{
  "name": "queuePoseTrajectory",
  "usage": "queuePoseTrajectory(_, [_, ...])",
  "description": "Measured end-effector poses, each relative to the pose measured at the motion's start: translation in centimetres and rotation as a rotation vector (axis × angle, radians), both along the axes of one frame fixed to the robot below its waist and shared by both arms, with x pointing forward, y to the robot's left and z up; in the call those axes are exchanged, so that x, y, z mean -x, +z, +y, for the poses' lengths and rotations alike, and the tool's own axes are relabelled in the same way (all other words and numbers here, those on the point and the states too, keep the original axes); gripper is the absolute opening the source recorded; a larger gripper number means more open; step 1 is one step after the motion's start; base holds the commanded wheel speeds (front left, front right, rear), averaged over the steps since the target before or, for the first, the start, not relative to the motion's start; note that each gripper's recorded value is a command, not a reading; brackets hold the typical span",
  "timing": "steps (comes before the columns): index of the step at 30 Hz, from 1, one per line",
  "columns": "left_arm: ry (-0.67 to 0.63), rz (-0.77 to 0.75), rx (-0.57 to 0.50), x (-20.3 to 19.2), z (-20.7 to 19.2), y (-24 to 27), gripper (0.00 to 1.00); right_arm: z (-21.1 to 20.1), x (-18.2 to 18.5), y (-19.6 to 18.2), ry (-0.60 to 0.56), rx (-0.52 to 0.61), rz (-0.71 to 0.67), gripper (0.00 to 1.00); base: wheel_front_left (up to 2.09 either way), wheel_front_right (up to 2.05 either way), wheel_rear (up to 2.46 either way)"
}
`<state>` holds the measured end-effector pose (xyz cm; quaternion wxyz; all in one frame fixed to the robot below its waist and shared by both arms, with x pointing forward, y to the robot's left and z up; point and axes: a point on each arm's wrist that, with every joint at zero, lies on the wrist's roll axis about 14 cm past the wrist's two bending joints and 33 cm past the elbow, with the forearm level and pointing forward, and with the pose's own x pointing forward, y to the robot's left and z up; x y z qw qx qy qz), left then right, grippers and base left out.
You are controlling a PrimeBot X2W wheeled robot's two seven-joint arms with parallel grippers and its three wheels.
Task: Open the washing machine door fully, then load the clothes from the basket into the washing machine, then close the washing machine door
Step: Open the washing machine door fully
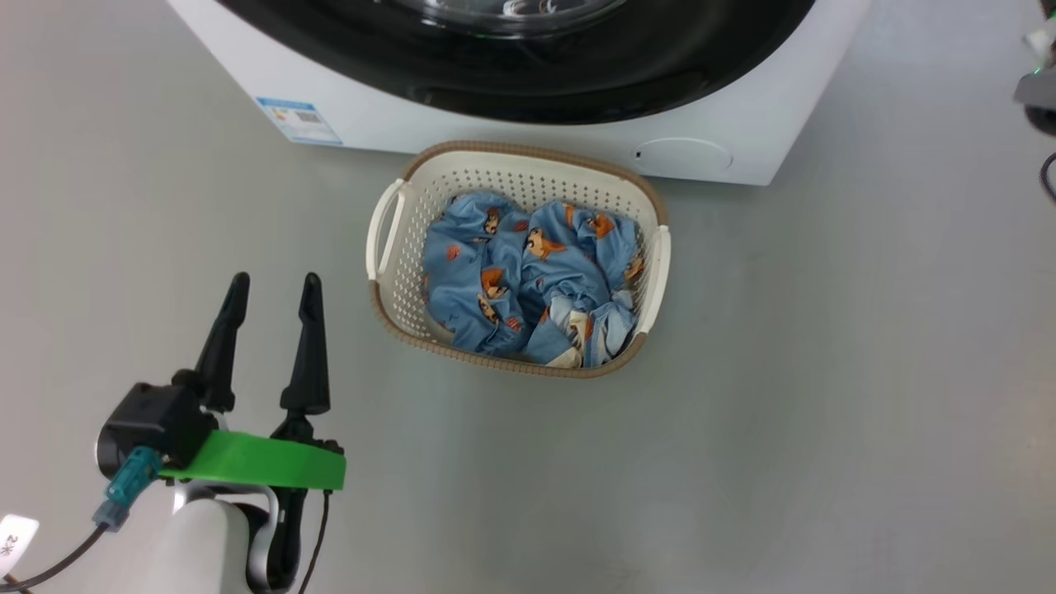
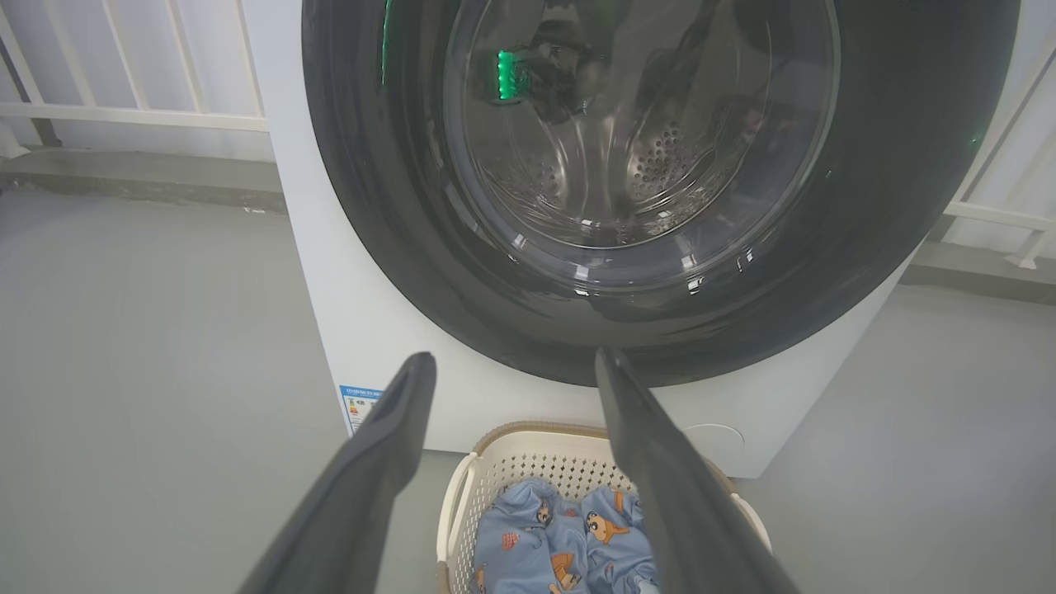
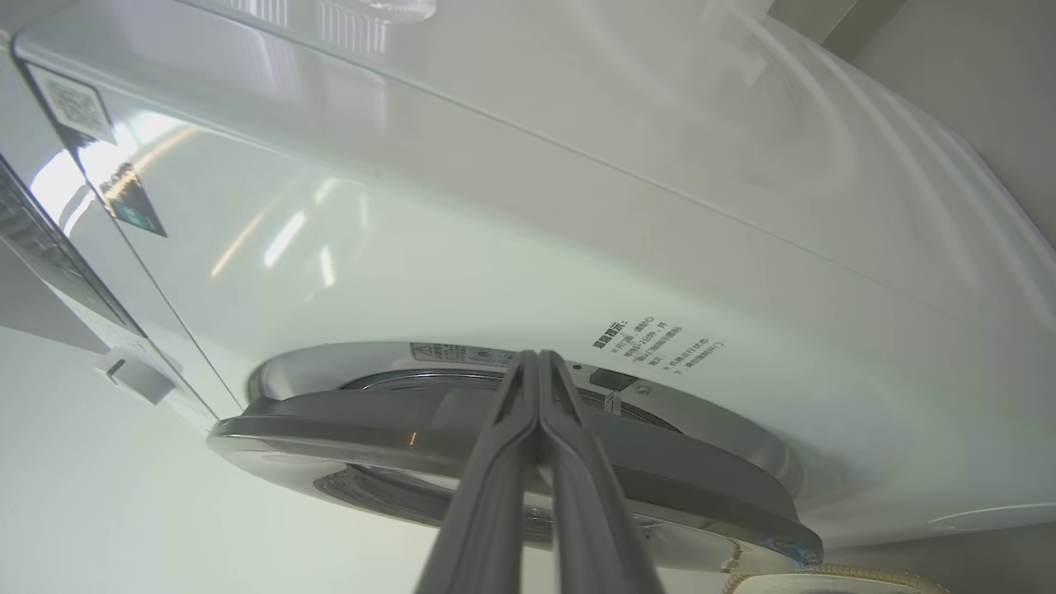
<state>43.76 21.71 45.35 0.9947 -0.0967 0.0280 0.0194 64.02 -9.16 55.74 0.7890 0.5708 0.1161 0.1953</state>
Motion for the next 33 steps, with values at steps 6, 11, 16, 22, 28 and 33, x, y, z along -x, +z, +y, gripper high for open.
queuePoseTrajectory(6, [0.019,0.017,-0.003,0.1,0.6,-0.6,1.00,2.9,-1.6,-1.1,0.123,0.021,0.040,0.00,0.00,0.00,0.00])
queuePoseTrajectory(11, [0.037,0.012,0.003,0.0,0.9,-0.5,1.00,5.3,-1.9,-0.7,0.221,-0.032,0.048,0.00,0.00,0.00,0.00])
queuePoseTrajectory(16, [0.054,0.010,0.005,0.1,1.4,-0.4,1.00,6.6,-2.2,-0.5,0.261,-0.038,0.045,0.00,0.00,0.00,0.00])
queuePoseTrajectory(22, [0.075,0.024,-0.001,0.5,2.1,-0.8,1.00,7.8,-2.9,-0.1,0.290,-0.039,0.034,0.00,0.00,0.00,0.00])
queuePoseTrajectory(28, [0.093,0.038,0.000,0.8,2.6,-1.2,1.00,8.7,-3.7,-0.5,0.303,-0.026,0.036,0.00,0.00,0.00,0.00])
queuePoseTrajectory(33, [0.106,0.042,-0.002,1.0,2.9,-1.3,1.00,9.5,-3.9,-0.9,0.333,-0.014,0.048,0.00,0.00,0.00,0.00])
